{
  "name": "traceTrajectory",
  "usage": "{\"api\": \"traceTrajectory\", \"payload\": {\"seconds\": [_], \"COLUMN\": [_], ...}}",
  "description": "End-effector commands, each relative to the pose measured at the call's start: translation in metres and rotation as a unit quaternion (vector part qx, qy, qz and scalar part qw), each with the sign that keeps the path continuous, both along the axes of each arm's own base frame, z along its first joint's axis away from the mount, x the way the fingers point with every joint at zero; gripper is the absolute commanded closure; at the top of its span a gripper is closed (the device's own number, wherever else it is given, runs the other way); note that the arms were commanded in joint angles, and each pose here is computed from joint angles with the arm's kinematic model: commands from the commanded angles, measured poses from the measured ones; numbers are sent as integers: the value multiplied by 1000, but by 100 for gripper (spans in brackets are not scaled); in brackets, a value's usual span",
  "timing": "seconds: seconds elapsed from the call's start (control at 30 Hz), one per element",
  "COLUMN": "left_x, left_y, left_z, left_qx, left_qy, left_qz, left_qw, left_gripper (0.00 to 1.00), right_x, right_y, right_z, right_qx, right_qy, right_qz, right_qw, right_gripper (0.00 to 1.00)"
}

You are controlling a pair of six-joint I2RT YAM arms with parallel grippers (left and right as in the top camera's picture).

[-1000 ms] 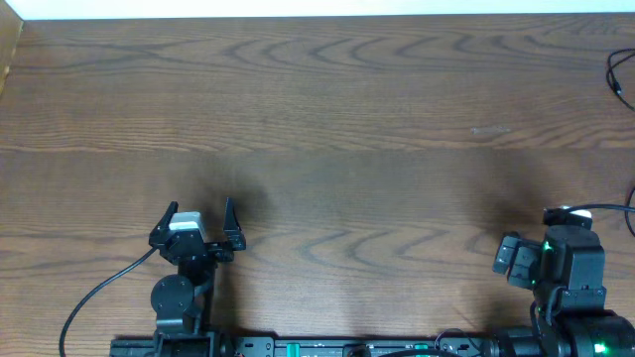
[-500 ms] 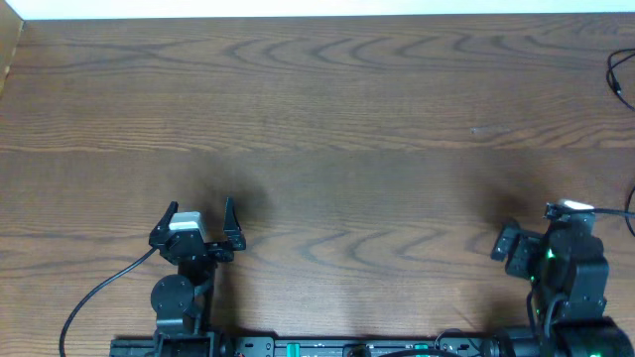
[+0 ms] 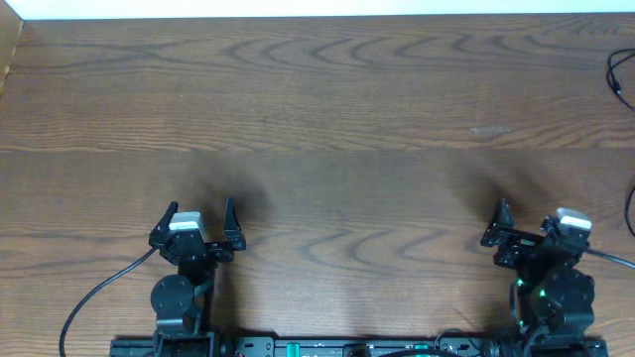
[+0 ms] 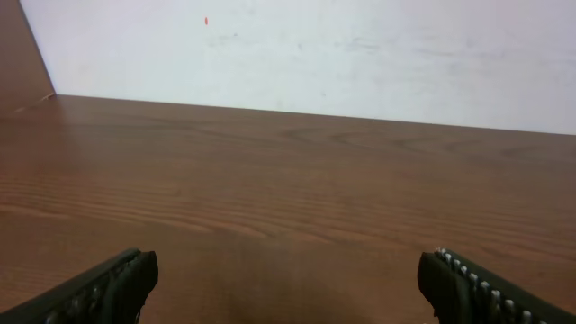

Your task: Untangle cables

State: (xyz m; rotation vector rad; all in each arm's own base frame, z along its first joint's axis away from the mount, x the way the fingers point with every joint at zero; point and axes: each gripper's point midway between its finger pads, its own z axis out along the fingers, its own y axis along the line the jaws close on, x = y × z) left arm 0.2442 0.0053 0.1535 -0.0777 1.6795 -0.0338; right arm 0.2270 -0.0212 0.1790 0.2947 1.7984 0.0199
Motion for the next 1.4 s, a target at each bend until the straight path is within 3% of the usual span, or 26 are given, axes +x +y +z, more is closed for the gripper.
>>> {"api": "traceTrajectory", "payload": {"seconds": [0.0, 0.53, 1.37], "left_x": [0, 0, 0], "left_y": [1, 1, 1], "left_z": [-16, -16, -16], "left_qx": [1, 1, 1], "left_qy": [21, 21, 21], "left_qz": [2, 2, 2], "left_qw": [1000, 1000, 1000], "left_gripper": [2, 2, 2], "right_x": [0, 15, 18], "right_y": [1, 7, 1], "right_z": [-3, -2, -23], "right_qx": [12, 18, -46], "right_qy": [-15, -102, -82], "right_qz": [5, 31, 40], "right_qw": [1000, 994, 995], "right_gripper": [1, 1, 1]}}
